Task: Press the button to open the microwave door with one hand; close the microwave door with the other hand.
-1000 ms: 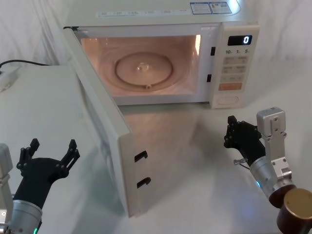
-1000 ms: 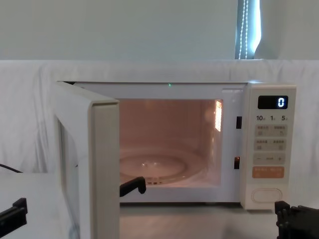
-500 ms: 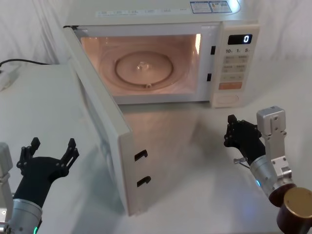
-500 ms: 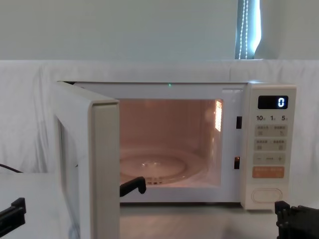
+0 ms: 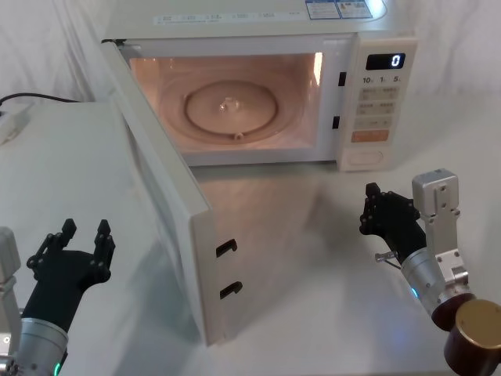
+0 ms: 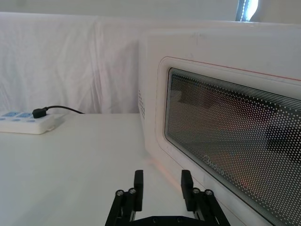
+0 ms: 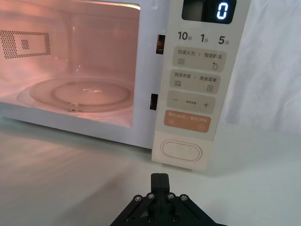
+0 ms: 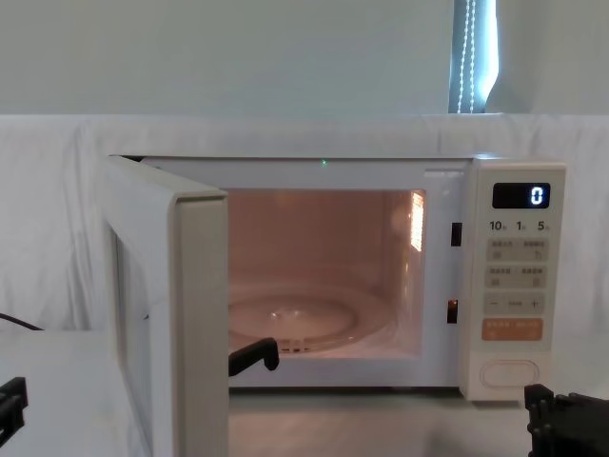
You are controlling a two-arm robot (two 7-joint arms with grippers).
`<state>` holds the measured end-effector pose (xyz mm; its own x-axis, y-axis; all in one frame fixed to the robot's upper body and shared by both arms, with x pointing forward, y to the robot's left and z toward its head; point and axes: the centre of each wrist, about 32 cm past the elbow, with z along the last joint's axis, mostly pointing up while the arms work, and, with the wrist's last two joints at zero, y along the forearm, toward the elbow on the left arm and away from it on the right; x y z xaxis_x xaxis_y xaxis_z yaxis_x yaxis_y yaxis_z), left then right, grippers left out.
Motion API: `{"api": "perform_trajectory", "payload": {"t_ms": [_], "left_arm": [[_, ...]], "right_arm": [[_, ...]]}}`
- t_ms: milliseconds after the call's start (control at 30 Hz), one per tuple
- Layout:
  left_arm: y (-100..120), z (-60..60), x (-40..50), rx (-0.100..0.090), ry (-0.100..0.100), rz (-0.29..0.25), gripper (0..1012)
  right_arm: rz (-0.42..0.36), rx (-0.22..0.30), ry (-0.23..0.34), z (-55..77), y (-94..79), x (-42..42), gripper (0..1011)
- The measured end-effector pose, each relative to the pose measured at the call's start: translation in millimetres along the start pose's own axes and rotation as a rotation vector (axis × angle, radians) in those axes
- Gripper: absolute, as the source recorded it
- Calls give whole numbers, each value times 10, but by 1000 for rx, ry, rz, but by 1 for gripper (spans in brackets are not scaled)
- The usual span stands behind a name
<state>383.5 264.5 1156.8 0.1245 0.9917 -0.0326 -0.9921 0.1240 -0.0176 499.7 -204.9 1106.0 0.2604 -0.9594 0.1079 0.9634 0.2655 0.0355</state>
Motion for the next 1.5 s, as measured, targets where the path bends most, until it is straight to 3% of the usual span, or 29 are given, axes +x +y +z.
{"api": "perform_trajectory", "payload": {"t_ms": [200,267,567,967,1167,1500], "left_arm": [[0,0,0,0,0,0,370],[0,0,0,0,0,0,248],[0,0,0,0,0,0,3],[-3,2,-1,-1,1,-1,0],[-60,73,-22,-23,2,-29,0],[-226,313,-64,-64,-6,-89,0]], "right_arm": [[0,0,0,0,0,0,0],[0,0,0,0,0,0,0],[0,0,0,0,0,0,0],[0,0,0,0,0,0,0],[0,0,0,0,0,0,0],[0,0,0,0,0,-1,0]]}}
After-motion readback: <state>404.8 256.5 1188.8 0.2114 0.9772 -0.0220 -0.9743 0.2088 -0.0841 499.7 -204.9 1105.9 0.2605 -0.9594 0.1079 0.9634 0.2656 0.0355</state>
